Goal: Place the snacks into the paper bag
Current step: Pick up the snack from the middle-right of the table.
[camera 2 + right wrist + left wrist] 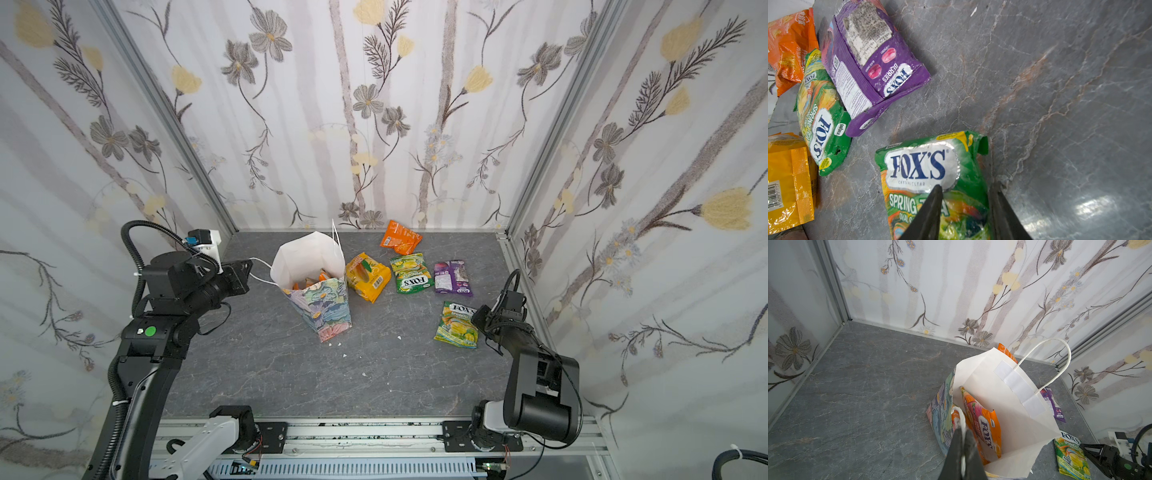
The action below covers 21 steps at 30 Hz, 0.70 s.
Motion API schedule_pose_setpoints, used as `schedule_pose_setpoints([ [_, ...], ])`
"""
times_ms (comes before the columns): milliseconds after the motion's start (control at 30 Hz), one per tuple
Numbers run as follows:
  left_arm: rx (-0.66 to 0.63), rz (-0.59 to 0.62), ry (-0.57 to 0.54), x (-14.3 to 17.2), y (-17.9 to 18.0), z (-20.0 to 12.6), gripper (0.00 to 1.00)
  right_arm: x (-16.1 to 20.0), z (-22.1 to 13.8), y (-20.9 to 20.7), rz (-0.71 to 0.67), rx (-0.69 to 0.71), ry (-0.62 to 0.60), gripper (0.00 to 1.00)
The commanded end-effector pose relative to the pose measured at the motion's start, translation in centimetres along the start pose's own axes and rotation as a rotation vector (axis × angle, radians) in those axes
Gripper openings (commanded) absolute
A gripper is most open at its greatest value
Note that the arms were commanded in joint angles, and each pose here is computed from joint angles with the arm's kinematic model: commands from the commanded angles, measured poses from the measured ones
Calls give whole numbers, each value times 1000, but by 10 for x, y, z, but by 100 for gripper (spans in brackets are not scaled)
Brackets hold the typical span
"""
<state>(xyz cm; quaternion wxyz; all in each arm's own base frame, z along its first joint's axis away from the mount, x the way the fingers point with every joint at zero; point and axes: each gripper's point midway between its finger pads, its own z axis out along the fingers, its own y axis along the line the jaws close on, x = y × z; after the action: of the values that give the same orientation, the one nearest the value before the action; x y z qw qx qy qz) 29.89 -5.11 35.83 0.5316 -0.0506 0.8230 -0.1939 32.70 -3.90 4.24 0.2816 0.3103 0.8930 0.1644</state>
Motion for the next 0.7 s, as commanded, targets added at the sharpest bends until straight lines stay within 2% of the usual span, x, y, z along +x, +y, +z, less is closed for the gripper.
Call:
schedule_pose_setpoints([
  [0, 0, 10, -37, -9, -2, -2, 0, -3, 2, 7, -4, -44, -15, 36],
  [133, -2, 11, -38, -10, -1, -3, 0, -2, 4, 10, 4, -64, -9, 30],
  [267, -6, 14, -33, -10, 0, -1, 0, -2, 5, 11, 4, -69, -6, 17],
  [467, -5, 22, -38, -12, -1, -2, 0, 1, 5, 10, 7, -76, -2, 1],
  [667, -7, 26, -37, -12, -1, -3, 0, -3, -1, 17, 0, -101, -18, 0],
])
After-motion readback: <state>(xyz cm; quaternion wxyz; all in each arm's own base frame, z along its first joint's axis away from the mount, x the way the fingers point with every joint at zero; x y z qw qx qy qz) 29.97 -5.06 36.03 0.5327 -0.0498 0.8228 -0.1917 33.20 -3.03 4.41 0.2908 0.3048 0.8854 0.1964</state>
